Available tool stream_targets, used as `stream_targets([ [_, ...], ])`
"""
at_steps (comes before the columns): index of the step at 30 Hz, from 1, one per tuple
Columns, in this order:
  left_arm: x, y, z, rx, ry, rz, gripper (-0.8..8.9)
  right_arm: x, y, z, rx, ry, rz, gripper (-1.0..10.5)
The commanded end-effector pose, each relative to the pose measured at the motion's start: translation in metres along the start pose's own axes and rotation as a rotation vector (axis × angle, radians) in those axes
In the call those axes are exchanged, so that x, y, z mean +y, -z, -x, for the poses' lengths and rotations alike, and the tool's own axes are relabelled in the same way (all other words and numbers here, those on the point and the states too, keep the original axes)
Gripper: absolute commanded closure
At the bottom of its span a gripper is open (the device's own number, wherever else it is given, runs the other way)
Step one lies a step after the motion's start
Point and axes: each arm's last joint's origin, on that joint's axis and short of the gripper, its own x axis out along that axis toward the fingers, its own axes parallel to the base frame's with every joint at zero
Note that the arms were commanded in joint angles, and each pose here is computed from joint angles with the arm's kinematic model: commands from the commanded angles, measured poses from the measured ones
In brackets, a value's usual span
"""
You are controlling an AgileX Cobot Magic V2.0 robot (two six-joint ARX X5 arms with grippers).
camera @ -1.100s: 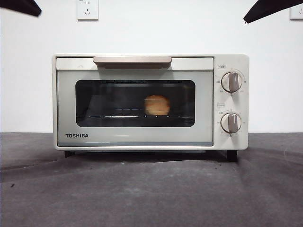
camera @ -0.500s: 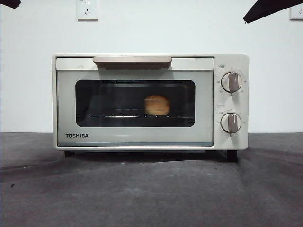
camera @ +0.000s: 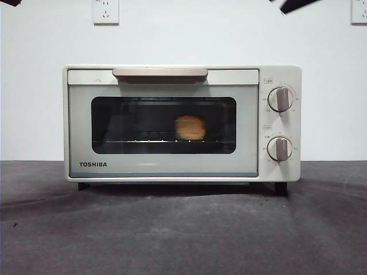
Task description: The left arm flap open the oven, the right arm pick bread and place it into oven, the left arm flap close the oven
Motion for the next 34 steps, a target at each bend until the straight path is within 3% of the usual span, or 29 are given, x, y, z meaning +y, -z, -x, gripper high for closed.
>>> stream_targets([
  [1,-0.002,-0.006,0.003,-0.025,0.003,-0.024,7.98,0.001,-0.005,0.001,-0.026,0.024,0.001,9.4],
  [21,-0.002,-0.006,0.003,-0.026,0.003,-0.025,7.98,0.002,-0.008,0.001,-0.064,0.022,0.005,9.4],
  [23,-0.003,-0.006,0.007,-0.045,-0.003,-0.11,7.97,0.002,-0.008,0.001,-0.064,0.022,0.005,9.4],
  [26,-0.003,-0.007,0.019,-0.146,-0.039,-0.221,7.97,0.002,-0.008,0.001,-0.064,0.022,0.005,9.4],
  [31,0.002,-0.008,0.033,-0.442,-0.164,-0.4,7.97,0.002,-0.008,0.001,-0.064,0.022,0.005,9.4],
  [34,0.008,0.004,0.038,-0.567,-0.272,-0.432,7.97,0.002,-0.008,0.001,-0.064,0.022,0.005,9.4],
])
